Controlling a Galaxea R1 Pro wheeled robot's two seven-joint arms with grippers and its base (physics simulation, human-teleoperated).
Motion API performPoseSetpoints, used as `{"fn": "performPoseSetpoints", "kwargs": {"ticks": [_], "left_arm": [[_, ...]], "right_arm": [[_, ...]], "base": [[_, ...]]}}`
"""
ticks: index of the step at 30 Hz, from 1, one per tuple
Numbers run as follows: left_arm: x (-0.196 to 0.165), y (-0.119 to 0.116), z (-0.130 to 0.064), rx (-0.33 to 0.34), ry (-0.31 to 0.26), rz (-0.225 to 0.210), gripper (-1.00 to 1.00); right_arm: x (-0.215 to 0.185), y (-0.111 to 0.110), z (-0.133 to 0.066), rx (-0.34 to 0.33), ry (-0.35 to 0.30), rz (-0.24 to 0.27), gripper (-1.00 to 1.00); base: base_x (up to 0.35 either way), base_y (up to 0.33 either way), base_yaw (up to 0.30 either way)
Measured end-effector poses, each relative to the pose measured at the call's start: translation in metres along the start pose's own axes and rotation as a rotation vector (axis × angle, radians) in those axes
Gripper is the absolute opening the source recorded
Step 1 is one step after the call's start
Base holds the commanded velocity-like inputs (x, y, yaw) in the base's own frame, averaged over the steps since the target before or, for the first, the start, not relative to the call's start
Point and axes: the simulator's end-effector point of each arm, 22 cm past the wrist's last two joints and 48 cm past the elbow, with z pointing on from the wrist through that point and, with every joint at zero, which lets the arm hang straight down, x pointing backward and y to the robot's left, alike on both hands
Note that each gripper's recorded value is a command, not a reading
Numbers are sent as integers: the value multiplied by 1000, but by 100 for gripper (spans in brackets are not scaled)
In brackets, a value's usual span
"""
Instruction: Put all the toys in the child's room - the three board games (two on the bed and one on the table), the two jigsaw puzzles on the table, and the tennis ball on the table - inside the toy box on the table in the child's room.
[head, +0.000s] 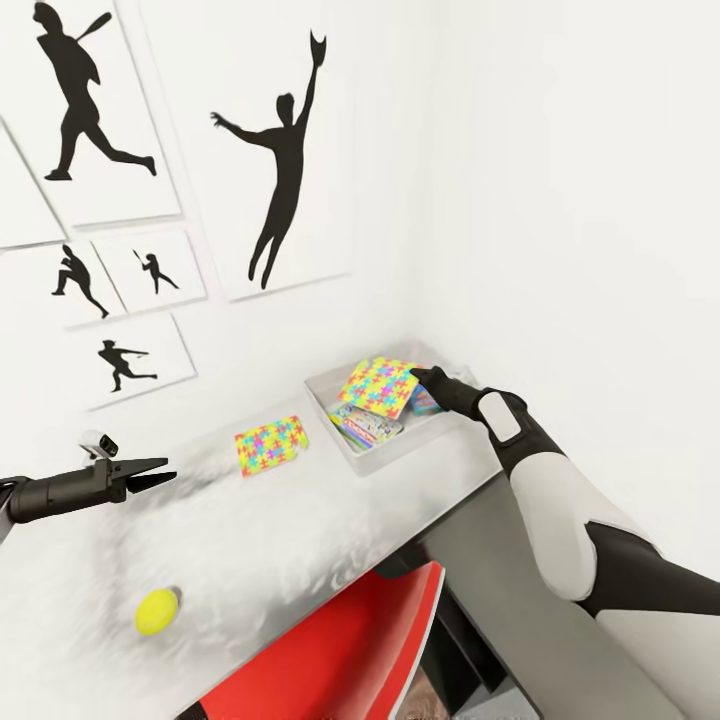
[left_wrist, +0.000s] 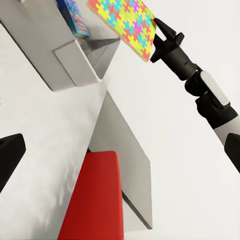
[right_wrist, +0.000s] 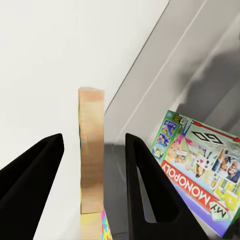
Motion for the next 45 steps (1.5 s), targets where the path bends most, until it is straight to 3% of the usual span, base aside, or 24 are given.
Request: {"fn": "performPoseSetpoints", "kwargs": {"ticks": [11, 18, 29, 38, 45], "left_arm": [[3, 9, 2, -7, 6, -16, 100], [6, 14, 3, -10, 9, -24, 100], [6, 15, 3, -11, 10, -25, 100], [6, 15, 3, -12, 10, -25, 100], [6, 15, 3, -12, 10, -25, 100]], "right_arm": [[10, -7, 8, 6, 12, 5, -100], [0, -13, 11, 18, -48, -21, -100], [0, -17, 12, 27, -56, -28, -100], [14, 4, 21, -4, -46, -13, -100], [15, 6, 22, -8, -46, -7, -100]], "base": [[0, 0, 0], [0, 0, 0], [0, 0, 0], [0, 0, 0], [0, 0, 0]]}}
